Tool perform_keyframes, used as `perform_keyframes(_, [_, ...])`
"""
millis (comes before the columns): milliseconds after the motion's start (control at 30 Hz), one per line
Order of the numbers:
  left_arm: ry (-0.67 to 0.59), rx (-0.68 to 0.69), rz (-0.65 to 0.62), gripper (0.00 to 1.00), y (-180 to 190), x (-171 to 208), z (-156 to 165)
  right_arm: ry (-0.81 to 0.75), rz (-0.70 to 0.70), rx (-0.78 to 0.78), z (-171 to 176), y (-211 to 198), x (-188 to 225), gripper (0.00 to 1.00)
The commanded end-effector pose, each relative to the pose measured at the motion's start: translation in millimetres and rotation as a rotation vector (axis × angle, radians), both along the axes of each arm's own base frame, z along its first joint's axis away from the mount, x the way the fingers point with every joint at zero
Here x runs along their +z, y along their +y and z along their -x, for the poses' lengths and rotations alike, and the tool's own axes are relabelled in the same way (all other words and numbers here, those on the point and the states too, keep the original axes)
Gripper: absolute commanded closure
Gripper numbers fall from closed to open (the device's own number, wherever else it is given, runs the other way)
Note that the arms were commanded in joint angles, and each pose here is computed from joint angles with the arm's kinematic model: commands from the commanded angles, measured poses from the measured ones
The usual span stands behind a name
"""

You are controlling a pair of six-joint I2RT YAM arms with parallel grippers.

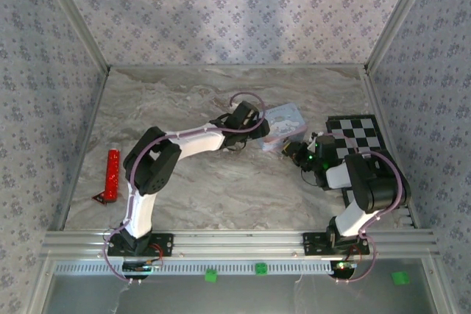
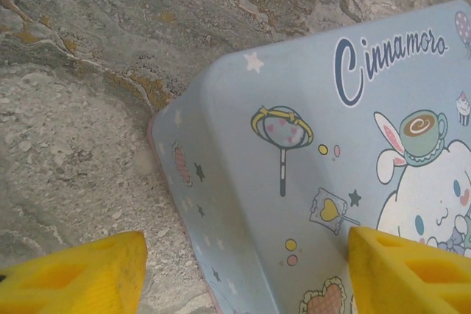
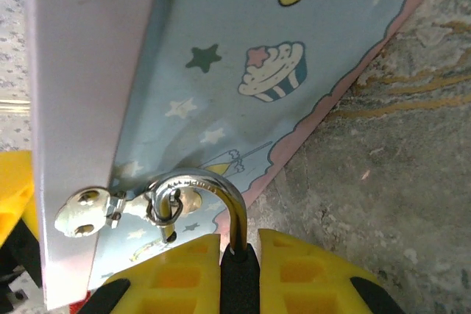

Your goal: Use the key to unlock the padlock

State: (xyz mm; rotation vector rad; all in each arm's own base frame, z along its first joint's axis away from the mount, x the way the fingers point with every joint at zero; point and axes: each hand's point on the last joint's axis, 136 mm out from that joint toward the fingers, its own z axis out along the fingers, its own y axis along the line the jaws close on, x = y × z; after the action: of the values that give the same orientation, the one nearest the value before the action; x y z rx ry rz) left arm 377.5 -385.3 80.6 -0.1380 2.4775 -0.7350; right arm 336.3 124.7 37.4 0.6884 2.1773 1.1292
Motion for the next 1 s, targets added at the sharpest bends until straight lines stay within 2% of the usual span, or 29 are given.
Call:
perform_keyframes(0, [0.143,0.021,-0.196,0.3,38,-57,33,-0.003,-0.045,-0.078,-7,-10,-1,1.0])
perform_keyframes(333, [0.137,0.038,-0.181,0.3,38,-59,37,-0.048,-0.161,-0.163,-17,-2,5,1.0])
perform_keyframes(667, [0.14,0.051,-0.193,0.3,44,-62,38,-0.071,-0.179,-0.211,-16,-12,13,1.0])
perform_keyframes(967, [0.134,0.057,-0.186,0.3,47,-59,36,-0.05,-0.138,-0.175,-4,-12,10,1.0])
